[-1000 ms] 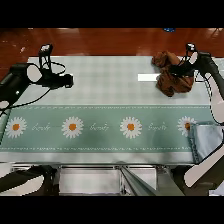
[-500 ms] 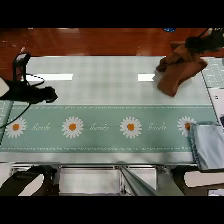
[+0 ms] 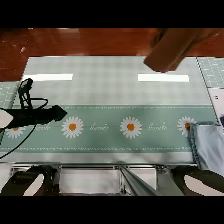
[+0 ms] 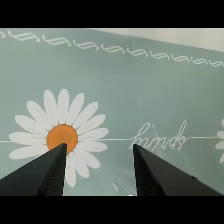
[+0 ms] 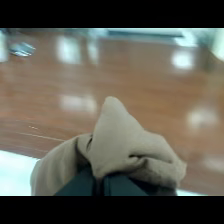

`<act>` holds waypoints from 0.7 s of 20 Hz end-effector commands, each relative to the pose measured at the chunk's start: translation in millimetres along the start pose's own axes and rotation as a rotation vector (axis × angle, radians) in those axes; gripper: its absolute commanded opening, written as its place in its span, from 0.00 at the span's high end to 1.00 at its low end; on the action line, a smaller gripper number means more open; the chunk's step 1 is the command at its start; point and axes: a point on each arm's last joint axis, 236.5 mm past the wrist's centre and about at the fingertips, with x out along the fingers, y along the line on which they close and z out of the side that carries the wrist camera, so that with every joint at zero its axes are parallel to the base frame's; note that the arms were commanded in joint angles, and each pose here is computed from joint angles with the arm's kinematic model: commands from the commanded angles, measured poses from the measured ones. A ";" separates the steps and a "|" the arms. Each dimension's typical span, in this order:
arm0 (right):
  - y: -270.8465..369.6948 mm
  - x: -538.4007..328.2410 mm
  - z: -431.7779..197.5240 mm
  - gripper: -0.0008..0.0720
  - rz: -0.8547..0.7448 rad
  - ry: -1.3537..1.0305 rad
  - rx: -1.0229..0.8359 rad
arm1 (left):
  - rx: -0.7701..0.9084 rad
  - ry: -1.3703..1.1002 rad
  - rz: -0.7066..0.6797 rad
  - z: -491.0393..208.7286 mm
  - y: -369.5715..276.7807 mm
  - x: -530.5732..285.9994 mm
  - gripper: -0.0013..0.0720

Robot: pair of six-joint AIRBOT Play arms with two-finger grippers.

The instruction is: Fold the shirts.

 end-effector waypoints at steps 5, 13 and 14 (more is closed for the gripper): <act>170.1 -48.1 -23.8 0.96 0.396 0.103 -0.092 | -0.028 -0.045 -0.029 4.7 -3.4 2.7 0.29; 255.3 -11.3 -189.6 0.96 0.573 0.544 -0.043 | 0.026 -0.032 -0.029 0.8 -4.0 1.5 0.29; 256.9 0.3 -225.3 0.96 0.567 0.620 -0.026 | 0.026 -0.025 -0.029 -0.9 -3.9 1.6 0.29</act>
